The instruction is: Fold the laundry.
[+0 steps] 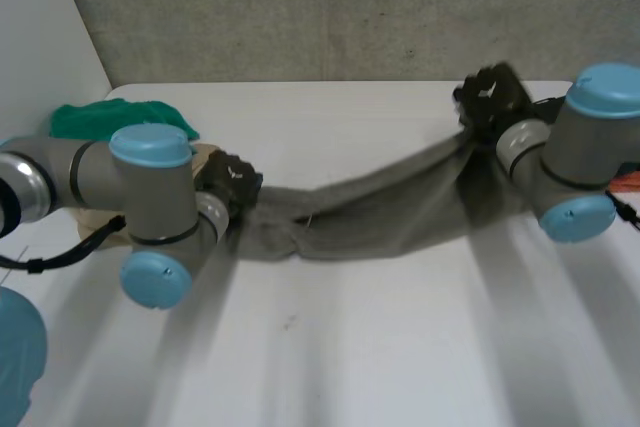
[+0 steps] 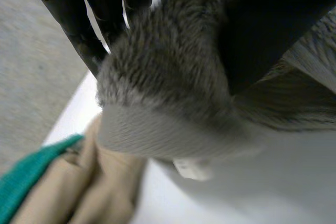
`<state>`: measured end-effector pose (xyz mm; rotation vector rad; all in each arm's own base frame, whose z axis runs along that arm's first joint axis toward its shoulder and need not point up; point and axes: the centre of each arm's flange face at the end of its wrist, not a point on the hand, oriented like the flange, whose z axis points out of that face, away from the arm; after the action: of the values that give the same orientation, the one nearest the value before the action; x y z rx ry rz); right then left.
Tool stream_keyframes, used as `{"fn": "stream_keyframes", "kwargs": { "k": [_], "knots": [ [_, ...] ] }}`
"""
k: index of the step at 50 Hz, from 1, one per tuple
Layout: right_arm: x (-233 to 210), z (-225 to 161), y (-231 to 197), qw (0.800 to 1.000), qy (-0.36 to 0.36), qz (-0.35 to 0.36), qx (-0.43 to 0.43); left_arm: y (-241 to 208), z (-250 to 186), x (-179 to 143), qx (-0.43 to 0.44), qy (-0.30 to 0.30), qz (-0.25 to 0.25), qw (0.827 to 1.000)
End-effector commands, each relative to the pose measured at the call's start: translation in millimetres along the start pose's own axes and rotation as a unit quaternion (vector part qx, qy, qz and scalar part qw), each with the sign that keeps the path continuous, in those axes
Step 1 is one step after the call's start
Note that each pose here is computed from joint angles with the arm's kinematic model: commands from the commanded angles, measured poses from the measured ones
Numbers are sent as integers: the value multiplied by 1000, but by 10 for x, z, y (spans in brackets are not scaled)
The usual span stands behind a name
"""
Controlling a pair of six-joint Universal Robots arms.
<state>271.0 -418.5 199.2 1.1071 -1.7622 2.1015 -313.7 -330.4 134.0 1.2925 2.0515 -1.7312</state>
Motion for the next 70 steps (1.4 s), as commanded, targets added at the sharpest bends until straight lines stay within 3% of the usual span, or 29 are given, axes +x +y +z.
{"fn": "stream_keyframes", "kwargs": {
  "k": [1,3,7,8,11,12,16,19,24,28,35,43,60,70],
  "knots": [
    [395,199,-249,995,77,33,62,-390,198,-321,63,-66,9,996],
    [567,297,-374,988,110,36,99,-712,199,-593,112,-108,7,988],
    [941,406,-679,966,185,52,171,-1349,38,-1168,213,-203,-18,956],
    [1140,400,-810,952,219,75,199,-1591,-78,-1396,258,-241,-37,935],
    [1389,353,-970,930,254,119,236,-1852,-249,-1680,314,-288,-72,902],
    [1512,315,-1029,917,266,150,255,-1967,-355,-1815,342,-306,-94,883],
    [1657,211,-1136,902,254,204,283,-2052,-458,-1907,369,-308,-120,868],
    [1645,152,-1129,908,233,213,274,-1979,-413,-1837,357,-291,-122,879],
    [1294,9,-701,948,150,218,175,-1467,-144,-1450,274,-225,-116,928],
    [901,-174,-218,967,79,226,84,-961,7,-1068,198,-167,-109,960],
    [265,-582,608,978,-23,201,-54,-126,41,-456,66,-77,-95,990],
    [158,-835,923,979,-61,157,-118,268,-62,-326,-20,-29,-74,997],
    [436,-932,731,984,-51,121,-122,138,-322,-452,-1,-3,-88,996],
    [964,-1277,394,983,-64,63,-161,-29,-960,-905,-12,-11,-101,995]
  ]
}}
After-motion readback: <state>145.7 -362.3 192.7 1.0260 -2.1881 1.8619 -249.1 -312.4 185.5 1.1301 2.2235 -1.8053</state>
